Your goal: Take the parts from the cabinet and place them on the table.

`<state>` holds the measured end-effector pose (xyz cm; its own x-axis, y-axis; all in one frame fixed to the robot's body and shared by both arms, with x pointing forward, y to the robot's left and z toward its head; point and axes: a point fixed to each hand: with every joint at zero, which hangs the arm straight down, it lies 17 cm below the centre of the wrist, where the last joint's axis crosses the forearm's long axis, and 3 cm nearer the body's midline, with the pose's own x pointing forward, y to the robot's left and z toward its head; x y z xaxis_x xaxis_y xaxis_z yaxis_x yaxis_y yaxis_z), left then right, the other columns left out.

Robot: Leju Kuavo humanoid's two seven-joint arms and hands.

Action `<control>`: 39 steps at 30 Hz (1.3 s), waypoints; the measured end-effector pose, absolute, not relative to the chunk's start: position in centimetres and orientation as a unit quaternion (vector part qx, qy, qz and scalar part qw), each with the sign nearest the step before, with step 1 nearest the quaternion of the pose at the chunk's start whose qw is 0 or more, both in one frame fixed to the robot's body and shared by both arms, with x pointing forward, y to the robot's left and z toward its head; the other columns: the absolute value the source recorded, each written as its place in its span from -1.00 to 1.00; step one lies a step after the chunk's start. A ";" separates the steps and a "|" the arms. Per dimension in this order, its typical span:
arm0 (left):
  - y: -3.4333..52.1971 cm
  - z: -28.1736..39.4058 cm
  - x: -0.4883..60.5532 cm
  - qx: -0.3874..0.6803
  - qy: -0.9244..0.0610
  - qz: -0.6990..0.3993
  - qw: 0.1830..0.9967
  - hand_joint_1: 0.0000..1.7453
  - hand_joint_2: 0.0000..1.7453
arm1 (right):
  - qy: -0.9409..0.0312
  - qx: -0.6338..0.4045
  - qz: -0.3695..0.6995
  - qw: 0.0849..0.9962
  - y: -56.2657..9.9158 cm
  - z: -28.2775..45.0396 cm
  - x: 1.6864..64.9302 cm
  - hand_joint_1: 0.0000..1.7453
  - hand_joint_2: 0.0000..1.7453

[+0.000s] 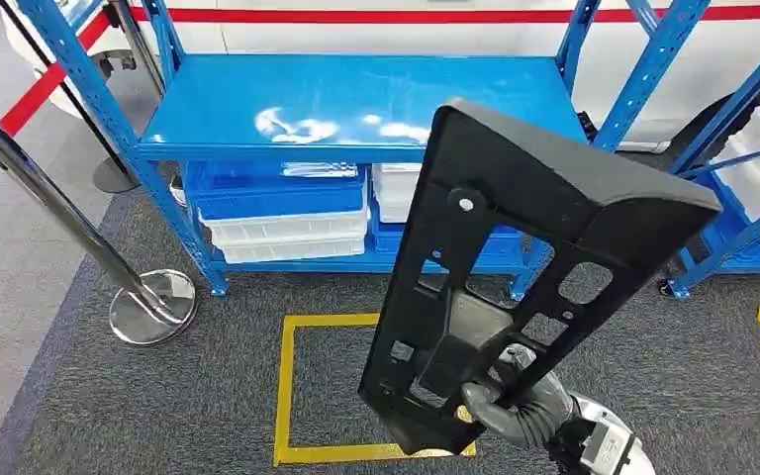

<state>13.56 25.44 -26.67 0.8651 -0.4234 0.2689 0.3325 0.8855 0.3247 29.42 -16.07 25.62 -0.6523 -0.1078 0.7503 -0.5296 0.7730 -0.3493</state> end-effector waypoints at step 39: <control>20.1 -25.7 15.8 0.091 -0.200 -0.227 0.949 -1.00 -1.00 | -0.858 0.193 0.306 0.365 -14.5 26.7 28.8 1.00 1.00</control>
<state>15.81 20.14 -25.71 0.8171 -0.4667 0.3385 0.3936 0.8806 0.2639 28.82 -14.52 26.74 -0.6591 -0.1090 0.7441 -0.5550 0.7383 -0.3834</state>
